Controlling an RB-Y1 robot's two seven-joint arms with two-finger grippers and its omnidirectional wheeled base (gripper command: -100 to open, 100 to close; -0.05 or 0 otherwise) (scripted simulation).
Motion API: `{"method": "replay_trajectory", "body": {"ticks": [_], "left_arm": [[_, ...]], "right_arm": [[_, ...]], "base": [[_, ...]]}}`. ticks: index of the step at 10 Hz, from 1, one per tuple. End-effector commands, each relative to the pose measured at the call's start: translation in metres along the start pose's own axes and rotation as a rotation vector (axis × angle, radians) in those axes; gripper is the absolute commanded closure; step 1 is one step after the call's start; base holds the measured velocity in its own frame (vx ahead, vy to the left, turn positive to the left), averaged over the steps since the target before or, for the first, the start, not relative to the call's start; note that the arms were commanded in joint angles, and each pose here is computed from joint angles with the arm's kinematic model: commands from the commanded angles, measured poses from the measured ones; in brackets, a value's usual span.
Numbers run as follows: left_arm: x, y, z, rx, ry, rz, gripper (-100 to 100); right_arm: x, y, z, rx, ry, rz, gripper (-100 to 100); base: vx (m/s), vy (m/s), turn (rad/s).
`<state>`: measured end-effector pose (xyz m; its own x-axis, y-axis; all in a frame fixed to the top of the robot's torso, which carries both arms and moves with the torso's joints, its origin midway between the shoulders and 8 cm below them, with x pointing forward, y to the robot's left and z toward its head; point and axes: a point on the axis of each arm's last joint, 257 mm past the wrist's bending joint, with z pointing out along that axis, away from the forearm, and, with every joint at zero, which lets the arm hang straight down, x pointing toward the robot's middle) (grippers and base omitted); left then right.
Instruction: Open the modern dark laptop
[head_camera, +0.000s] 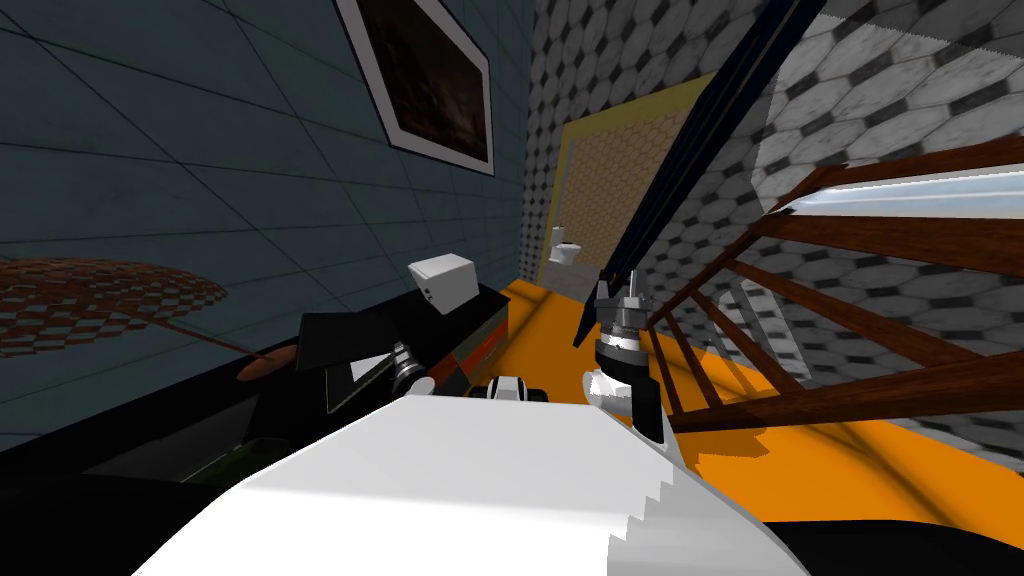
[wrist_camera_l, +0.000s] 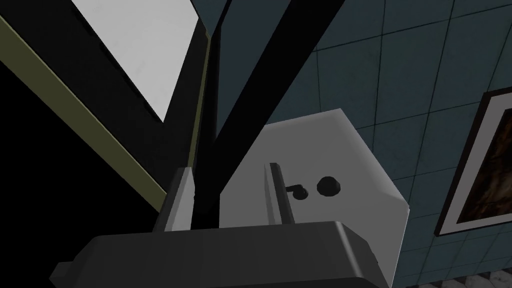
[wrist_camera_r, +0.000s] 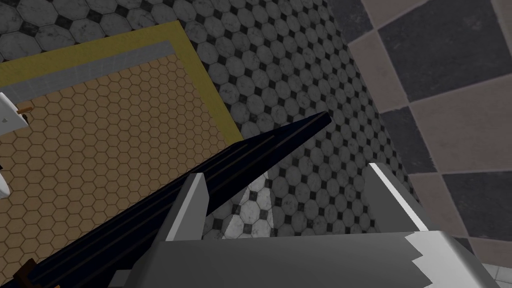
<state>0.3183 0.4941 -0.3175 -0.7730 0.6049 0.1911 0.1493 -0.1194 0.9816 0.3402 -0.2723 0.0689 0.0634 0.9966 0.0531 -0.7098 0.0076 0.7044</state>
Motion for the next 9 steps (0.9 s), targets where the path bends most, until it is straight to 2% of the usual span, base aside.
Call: {"method": "replay_trajectory", "body": {"ticks": [1, 6, 7, 9], "left_arm": [[-0.010, 0.012, 0.010, 0.007, -0.019, 0.004, -100], [-0.030, 0.047, 0.028, -0.007, -0.064, 0.003, -100], [-0.030, 0.047, 0.028, -0.007, -0.064, 0.008, -100], [-0.038, 0.063, 0.035, -0.019, -0.084, 0.009, -100]], "right_arm": [[0.000, 0.000, 0.000, 0.000, 0.000, 0.000, 0], [0.000, 0.000, 0.000, 0.000, 0.000, 0.000, 0], [0.000, 0.000, 0.000, 0.000, 0.000, 0.000, 0], [0.000, 0.000, 0.000, 0.000, 0.000, 0.000, 0]], "base": [[-0.018, -0.037, 0.091], [-0.022, -0.027, 0.101], [-0.014, -0.027, 0.023], [-0.014, -0.021, 0.066]]}}
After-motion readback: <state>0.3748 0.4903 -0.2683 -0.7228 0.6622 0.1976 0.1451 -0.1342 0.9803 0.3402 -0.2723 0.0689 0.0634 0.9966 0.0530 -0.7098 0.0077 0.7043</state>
